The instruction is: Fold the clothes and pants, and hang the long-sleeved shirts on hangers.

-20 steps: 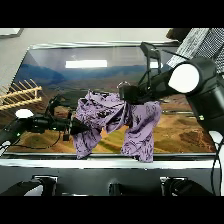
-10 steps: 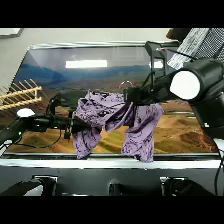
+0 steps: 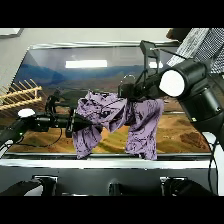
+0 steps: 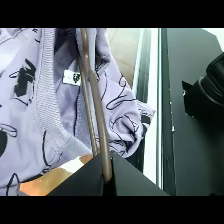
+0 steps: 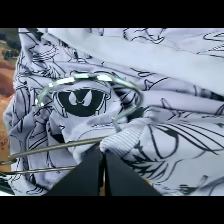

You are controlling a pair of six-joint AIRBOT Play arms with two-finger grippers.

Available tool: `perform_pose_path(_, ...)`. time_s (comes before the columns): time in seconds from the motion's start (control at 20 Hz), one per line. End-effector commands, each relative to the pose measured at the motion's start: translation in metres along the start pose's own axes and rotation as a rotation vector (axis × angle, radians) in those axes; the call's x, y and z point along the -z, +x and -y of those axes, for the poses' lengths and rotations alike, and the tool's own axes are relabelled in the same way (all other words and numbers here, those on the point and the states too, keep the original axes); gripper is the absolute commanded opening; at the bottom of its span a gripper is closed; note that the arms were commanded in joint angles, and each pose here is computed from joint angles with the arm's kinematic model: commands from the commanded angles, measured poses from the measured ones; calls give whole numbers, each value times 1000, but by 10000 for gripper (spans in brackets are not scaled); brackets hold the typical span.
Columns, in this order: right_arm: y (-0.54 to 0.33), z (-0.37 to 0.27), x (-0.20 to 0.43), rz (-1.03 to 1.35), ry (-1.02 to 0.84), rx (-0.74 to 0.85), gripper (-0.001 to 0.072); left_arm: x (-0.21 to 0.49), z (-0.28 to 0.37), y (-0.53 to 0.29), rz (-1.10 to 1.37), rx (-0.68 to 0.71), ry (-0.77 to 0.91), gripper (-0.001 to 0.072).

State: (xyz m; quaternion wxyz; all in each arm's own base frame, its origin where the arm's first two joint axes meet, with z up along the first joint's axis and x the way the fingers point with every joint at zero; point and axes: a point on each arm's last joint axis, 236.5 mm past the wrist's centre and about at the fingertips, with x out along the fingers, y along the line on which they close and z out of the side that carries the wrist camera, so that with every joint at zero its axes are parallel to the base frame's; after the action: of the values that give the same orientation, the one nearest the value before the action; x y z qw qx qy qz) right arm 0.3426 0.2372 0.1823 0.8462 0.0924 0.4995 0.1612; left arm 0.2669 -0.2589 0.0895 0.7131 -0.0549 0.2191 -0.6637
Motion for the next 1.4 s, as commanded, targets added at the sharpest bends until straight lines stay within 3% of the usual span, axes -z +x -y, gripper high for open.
perform_pose_path(0.0, 0, 2, 18, -77, -8, 7, 173, -2, 1, 5, 2, 2, 11, 21)
perform_pose_path(0.05, -2, 5, 26, -107, -9, 22, 281, -1, 2, 5, 1, 3, 11, 21)
perform_pose_path(0.2, -22, 16, 37, -132, -14, 55, 516, -1, 2, 5, 1, 3, 15, 21)
perform_pose_path(0.3, -50, 35, 24, -31, -19, 118, 532, -1, 2, 5, 1, 3, 15, 21)
perform_pose_path(0.45, -105, 98, 4, 118, 133, 264, 532, -1, 2, 5, 1, 3, 15, 21)
perform_pose_path(0.6, -130, 181, 6, 82, 196, 386, 535, -1, 2, 5, 1, 3, 15, 21)
perform_pose_path(0.7, -121, 204, 10, -23, 38, 351, 529, -1, 2, 5, 1, 3, 15, 21)
perform_pose_path(0.75, -114, 209, 13, -85, -69, 335, 566, -1, 2, 5, 1, 3, 15, 21)
perform_pose_path(0.9, -79, 209, 10, -213, -476, 236, 581, -1, 2, 5, 1, 3, 14, 23)
perform_pose_path(0.95, -64, 207, 7, -230, -531, 195, 625, -1, 2, 5, 1, 3, 14, 22)
perform_pose_path(1.35, 22, 184, 16, -334, -838, -164, 617, -1, 2, 5, 0, 3, 14, 23)
